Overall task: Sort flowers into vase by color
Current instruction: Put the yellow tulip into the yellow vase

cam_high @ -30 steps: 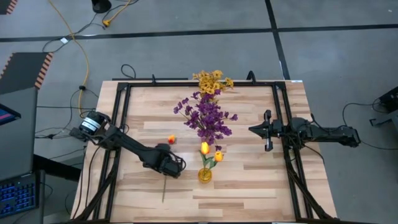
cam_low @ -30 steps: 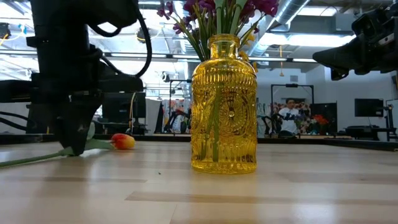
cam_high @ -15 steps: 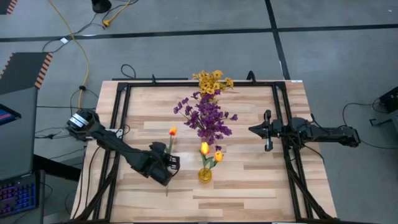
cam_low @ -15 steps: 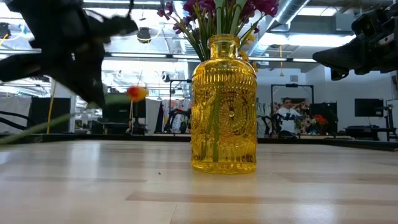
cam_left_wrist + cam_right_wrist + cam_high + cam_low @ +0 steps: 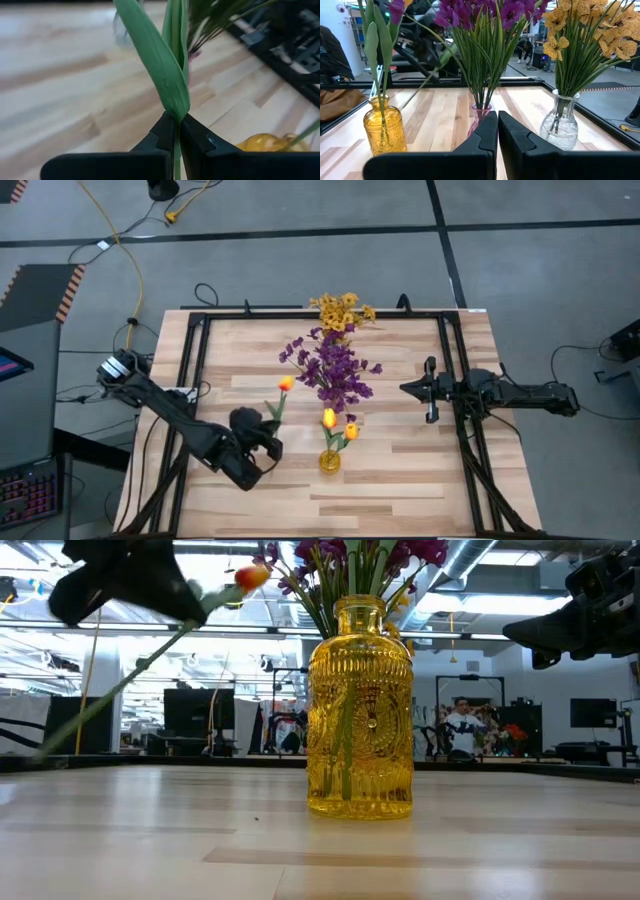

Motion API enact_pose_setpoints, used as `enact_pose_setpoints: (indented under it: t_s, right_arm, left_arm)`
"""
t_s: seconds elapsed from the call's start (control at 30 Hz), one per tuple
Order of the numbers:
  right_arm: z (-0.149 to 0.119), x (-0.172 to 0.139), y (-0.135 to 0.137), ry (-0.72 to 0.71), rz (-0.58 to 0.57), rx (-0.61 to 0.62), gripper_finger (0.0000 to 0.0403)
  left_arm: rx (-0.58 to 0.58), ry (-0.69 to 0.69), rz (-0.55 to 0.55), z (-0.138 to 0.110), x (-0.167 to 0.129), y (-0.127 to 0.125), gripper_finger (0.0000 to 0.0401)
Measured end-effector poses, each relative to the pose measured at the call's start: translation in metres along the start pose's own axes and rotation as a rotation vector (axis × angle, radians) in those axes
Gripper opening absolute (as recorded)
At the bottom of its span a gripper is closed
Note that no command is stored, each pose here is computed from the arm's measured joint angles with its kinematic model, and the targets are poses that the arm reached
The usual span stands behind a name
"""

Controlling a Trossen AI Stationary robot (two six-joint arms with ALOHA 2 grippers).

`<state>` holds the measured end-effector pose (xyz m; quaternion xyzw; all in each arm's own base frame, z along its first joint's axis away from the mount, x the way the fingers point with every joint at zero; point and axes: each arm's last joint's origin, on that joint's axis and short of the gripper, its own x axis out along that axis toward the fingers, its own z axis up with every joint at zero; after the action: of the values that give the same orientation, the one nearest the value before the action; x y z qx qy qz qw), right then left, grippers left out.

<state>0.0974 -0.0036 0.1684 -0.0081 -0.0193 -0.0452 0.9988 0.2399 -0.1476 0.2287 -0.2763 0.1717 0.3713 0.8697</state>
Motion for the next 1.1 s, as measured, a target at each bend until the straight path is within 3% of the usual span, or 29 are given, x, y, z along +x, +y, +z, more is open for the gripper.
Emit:
enact_pose_setpoints:
  t_s: [0.3, 0.6, 1.1]
  right_arm:
    - [0.000, 0.000, 0.000, 0.000, 0.000, 0.000, 0.0043]
    - [0.000, 0.000, 0.000, 0.000, 0.000, 0.000, 0.0043]
    - [0.000, 0.000, 0.000, 0.000, 0.000, 0.000, 0.0043]
  left_arm:
    - [0.131, -0.212, -0.086, 0.003, -0.009, -0.018, 0.0000]
    - [0.145, -0.402, -0.079, 0.004, -0.022, -0.025, 0.0000]
    - [0.211, -0.467, -0.098, 0.016, -0.034, -0.048, 0.0000]
